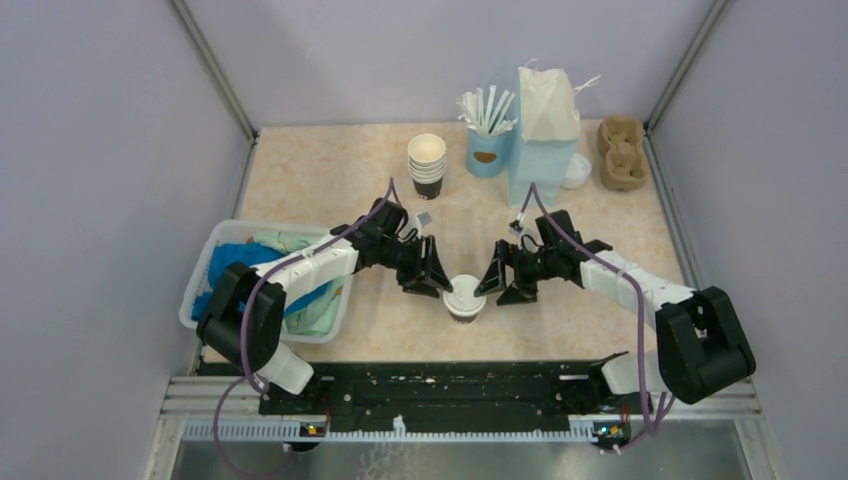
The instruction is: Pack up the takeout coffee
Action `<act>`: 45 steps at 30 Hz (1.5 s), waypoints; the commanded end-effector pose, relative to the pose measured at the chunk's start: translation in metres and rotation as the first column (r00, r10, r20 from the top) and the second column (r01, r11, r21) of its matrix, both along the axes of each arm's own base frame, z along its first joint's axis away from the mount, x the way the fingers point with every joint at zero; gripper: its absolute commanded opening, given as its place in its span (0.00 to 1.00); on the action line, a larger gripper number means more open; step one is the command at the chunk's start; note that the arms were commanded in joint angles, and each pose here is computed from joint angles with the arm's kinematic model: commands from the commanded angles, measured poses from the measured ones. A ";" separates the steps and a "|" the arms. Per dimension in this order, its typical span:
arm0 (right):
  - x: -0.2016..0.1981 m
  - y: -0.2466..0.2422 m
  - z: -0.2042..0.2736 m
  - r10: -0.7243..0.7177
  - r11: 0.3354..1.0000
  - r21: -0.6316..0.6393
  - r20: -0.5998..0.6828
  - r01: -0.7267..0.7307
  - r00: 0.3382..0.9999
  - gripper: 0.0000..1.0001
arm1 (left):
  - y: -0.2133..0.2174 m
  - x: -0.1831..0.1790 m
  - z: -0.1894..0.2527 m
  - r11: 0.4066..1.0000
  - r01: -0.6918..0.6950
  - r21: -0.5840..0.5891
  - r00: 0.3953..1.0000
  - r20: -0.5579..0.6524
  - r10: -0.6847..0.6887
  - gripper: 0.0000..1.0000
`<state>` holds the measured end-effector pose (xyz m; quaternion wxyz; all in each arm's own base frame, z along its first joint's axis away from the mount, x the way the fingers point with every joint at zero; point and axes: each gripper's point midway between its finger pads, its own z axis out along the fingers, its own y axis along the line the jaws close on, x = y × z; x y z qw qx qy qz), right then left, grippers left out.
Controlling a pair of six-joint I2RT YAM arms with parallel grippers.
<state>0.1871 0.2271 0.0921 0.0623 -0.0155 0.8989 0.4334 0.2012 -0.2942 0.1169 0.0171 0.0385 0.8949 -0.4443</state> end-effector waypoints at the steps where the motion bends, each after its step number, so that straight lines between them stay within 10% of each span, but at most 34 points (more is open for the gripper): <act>1: 0.021 -0.008 0.019 0.008 0.994 -0.109 0.111 0.004 0.994 0.84 | 0.008 -0.001 0.003 0.998 -0.005 0.063 1.000 0.029 0.003 0.57; 10: 0.011 0.005 0.056 0.054 0.997 -0.054 0.145 -0.047 0.988 0.95 | -0.004 0.015 0.024 1.000 -0.017 0.013 0.998 0.068 0.016 0.75; 24: 0.018 -0.014 -0.003 0.008 0.999 -0.036 0.089 -0.005 0.996 0.76 | 0.012 -0.007 -0.015 0.997 -0.045 0.067 0.999 -0.008 0.046 0.54; 33: 0.013 -0.006 0.044 0.075 0.996 0.031 0.105 -0.079 0.992 0.96 | -0.007 0.019 0.030 1.000 -0.018 -0.001 0.997 0.073 0.018 0.85; 45: -0.002 -0.008 -0.012 -0.032 0.998 0.050 0.015 0.031 0.999 0.82 | 0.010 -0.005 -0.031 0.996 0.005 0.093 1.000 -0.027 -0.003 0.56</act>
